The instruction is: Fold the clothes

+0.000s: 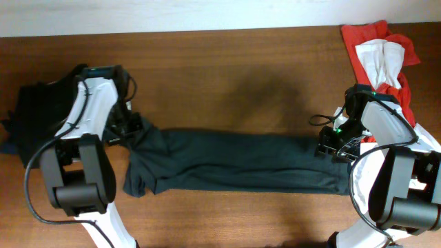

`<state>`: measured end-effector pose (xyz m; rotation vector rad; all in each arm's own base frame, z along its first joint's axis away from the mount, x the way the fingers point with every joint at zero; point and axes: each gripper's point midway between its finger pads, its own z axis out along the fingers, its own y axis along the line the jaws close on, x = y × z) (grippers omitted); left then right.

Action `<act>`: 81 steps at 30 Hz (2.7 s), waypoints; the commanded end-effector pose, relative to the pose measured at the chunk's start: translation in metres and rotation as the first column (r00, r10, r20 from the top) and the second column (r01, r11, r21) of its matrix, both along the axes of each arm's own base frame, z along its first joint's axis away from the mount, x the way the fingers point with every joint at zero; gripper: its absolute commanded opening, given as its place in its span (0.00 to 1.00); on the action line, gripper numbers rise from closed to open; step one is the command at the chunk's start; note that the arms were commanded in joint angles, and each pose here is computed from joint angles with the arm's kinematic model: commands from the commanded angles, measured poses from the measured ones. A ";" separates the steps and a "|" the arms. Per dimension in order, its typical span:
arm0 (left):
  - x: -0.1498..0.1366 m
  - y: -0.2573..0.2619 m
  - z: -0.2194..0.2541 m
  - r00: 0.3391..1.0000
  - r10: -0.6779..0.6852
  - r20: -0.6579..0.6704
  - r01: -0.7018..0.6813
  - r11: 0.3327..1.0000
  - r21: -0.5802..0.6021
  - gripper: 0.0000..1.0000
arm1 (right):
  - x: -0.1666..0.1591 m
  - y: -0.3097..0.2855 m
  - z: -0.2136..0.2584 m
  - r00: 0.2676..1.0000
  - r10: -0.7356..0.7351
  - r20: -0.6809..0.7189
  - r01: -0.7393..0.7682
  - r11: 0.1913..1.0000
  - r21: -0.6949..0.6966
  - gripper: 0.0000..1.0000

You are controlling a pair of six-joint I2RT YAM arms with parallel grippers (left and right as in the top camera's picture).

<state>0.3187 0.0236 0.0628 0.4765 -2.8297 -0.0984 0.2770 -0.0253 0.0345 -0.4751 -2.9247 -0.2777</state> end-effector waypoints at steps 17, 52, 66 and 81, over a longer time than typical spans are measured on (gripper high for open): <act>-0.039 0.018 0.009 0.992 0.116 -0.043 -0.116 0.993 0.023 0.25 | -0.005 0.001 -0.003 1.000 0.007 -0.024 -0.007 1.000 -0.001 0.54; -0.014 0.056 -0.031 0.909 0.337 0.246 -0.331 0.941 -0.064 0.12 | -0.006 -0.002 -0.003 1.000 0.009 -0.029 -0.010 1.000 -0.020 0.55; -0.009 0.071 0.051 0.857 0.200 0.476 -0.205 0.978 -0.042 0.49 | -0.006 -0.005 0.006 0.999 -0.005 -0.034 0.005 1.000 -0.026 0.73; -0.018 -0.009 0.025 0.881 0.092 0.463 0.005 0.979 -0.203 0.58 | -0.012 -0.030 0.063 0.995 -0.044 0.094 0.049 0.997 -0.052 0.89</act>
